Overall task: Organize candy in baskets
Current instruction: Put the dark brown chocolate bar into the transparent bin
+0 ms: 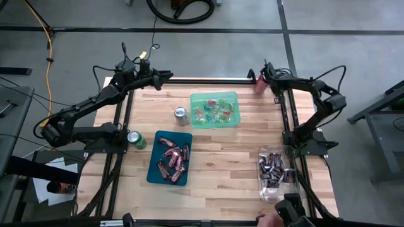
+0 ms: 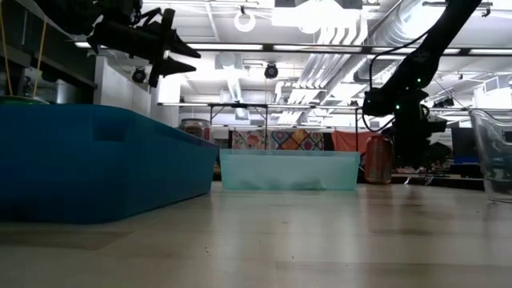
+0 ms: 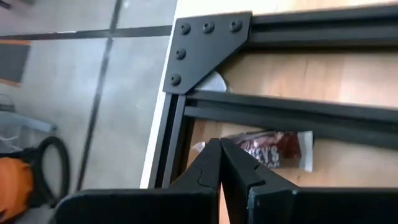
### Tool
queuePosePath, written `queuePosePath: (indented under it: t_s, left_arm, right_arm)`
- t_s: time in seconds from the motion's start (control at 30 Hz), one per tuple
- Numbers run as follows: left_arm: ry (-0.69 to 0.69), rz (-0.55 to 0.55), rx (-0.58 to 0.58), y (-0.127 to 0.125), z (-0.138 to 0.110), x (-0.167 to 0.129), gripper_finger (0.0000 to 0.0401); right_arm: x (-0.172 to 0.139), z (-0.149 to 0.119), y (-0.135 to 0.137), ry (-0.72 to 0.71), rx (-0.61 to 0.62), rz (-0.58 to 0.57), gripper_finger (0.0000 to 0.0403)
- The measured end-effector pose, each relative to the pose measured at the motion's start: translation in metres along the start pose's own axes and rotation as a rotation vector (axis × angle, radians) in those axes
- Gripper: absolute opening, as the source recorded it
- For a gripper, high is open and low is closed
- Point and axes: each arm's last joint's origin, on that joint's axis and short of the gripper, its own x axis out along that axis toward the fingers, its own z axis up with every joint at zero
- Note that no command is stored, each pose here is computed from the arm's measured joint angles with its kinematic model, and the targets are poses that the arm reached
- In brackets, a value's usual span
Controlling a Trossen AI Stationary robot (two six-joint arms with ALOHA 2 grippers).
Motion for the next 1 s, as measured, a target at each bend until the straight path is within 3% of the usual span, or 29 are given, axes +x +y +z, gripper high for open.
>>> queuePosePath:
  t_s: [0.17, 0.27, 0.47, 0.67, 1.0]
  left_arm:
    - [0.006, 0.003, -0.003, 0.0, -0.001, 0.0, 0.0163]
    - [0.006, 0.003, -0.003, 0.0, -0.001, 0.0, 0.0163]
    - [0.007, 0.004, 0.011, 0.0, -0.001, 0.0, 0.0163]
    - [0.007, 0.004, 0.011, 0.0, -0.001, 0.0, 0.0163]
    - [0.007, 0.004, 0.012, 0.0, -0.001, 0.0, 0.0163]
  right_arm:
    - [0.003, 0.001, 0.005, 0.016, -0.022, -0.049, 0.0]
    - [0.004, -0.001, -0.002, 0.085, -0.104, -0.101, 0.0]
    - [-0.007, -0.004, 0.001, 0.124, -0.183, -0.052, 0.0]
    - [-0.01, -0.003, 0.004, 0.098, -0.177, -0.019, 0.0]
    - [-0.001, 0.0, 0.002, 0.059, -0.177, -0.059, 0.0]
